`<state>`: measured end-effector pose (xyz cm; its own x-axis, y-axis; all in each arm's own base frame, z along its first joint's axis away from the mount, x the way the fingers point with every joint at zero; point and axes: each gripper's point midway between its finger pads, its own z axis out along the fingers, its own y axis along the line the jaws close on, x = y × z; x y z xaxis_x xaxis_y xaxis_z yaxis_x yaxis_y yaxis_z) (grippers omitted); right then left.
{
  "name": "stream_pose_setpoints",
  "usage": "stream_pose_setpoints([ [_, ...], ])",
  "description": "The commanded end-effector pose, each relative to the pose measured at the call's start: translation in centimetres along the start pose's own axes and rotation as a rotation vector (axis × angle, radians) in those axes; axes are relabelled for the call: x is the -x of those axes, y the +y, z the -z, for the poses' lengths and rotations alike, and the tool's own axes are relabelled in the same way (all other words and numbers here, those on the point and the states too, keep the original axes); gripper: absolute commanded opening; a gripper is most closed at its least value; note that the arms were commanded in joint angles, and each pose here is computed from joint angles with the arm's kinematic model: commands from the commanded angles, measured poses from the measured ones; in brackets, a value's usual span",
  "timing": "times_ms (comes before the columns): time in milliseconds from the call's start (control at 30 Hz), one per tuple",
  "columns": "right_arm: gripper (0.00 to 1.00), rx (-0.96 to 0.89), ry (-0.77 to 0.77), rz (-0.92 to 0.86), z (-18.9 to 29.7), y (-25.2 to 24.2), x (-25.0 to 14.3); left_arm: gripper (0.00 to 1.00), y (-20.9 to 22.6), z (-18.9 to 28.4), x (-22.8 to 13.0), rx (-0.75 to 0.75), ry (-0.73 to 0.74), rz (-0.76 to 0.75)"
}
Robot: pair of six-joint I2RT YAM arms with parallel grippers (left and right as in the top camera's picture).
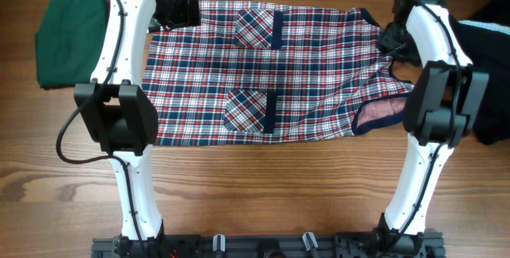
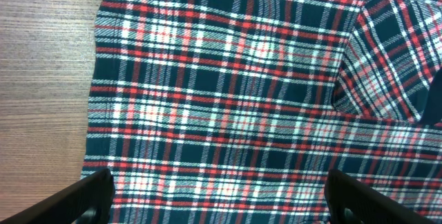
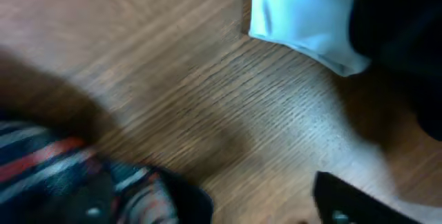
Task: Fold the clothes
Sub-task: 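Release the dress and withdraw the right gripper to the right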
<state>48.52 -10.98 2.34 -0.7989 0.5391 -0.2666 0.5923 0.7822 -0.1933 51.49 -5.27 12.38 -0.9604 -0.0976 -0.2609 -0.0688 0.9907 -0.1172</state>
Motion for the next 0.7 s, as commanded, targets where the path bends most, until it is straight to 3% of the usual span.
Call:
stream_pose_setpoints([
  [0, 1.0, 0.176, -0.115, 0.027, 8.2, 0.5, 2.4, 0.97, 0.0, -1.2, -0.3, 0.006, 0.022, -0.025],
  [133, 1.0, 0.332, -0.136, 0.07, 14.2, 0.9, 1.8, 0.99, 0.1, -1.2, -0.5, 0.007, 0.031, -0.024],
  [233, 1.0, 0.404, -0.062, 0.106, 17.9, 0.0, -1.3, 1.0, 0.2, -1.2, -1.2, 0.012, 0.057, -0.022],
  [667, 0.99, 0.278, 0.039, 0.095, 23.7, -6.9, -7.7, 1.0, 0.2, -1.1, -1.6, 0.014, 0.074, -0.02],
])
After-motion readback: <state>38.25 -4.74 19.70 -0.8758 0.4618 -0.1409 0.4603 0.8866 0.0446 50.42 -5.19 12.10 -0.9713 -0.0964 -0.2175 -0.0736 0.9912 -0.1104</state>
